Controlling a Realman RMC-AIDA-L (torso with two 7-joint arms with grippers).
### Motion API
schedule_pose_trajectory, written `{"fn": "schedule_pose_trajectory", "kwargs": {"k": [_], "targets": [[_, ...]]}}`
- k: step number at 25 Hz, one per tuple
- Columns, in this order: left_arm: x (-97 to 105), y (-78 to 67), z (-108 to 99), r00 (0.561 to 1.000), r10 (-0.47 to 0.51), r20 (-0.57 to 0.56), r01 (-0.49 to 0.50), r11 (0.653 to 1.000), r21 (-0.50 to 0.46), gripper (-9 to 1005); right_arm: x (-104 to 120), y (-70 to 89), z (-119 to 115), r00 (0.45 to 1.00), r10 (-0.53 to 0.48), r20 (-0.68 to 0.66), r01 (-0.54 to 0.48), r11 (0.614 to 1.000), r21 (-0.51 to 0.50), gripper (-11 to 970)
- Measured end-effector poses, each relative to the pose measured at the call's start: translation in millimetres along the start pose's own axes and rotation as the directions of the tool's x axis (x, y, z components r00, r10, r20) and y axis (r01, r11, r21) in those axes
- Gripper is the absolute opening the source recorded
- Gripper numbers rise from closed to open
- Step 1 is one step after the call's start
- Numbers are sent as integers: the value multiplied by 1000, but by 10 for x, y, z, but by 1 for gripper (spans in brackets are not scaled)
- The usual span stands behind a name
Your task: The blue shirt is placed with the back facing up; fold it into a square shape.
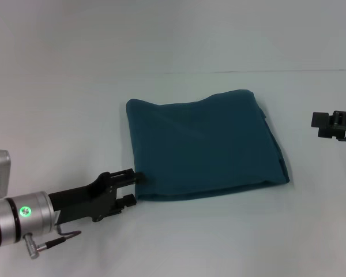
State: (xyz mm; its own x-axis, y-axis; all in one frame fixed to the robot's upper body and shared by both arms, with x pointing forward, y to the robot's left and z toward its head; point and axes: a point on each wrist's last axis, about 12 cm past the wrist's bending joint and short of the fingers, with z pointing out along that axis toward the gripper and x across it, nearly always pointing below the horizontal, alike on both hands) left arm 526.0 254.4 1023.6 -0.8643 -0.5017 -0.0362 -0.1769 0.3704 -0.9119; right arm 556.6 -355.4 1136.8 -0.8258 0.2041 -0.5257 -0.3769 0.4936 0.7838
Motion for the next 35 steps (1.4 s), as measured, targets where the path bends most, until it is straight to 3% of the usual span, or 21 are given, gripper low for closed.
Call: {"fn": "schedule_pose_trajectory", "kwargs": {"k": [15, 27, 34, 35], "targets": [[16, -7, 158, 1000, -17, -7, 17, 1000, -21, 634, 22, -20, -19, 1000, 8, 7, -8, 1000, 7, 879], [20, 10, 132, 1000, -21, 2, 21, 1000, -17, 412, 19, -16, -21, 1000, 7, 5, -7, 1000, 5, 879], [22, 4, 135, 1000, -1, -5, 1, 1000, -16, 34, 13, -10, -17, 1000, 5, 3, -5, 1000, 2, 879], [24, 4, 132, 1000, 0, -5, 0, 1000, -14, 37, 13, -9, -17, 1000, 5, 3, -5, 1000, 1, 879]]}}
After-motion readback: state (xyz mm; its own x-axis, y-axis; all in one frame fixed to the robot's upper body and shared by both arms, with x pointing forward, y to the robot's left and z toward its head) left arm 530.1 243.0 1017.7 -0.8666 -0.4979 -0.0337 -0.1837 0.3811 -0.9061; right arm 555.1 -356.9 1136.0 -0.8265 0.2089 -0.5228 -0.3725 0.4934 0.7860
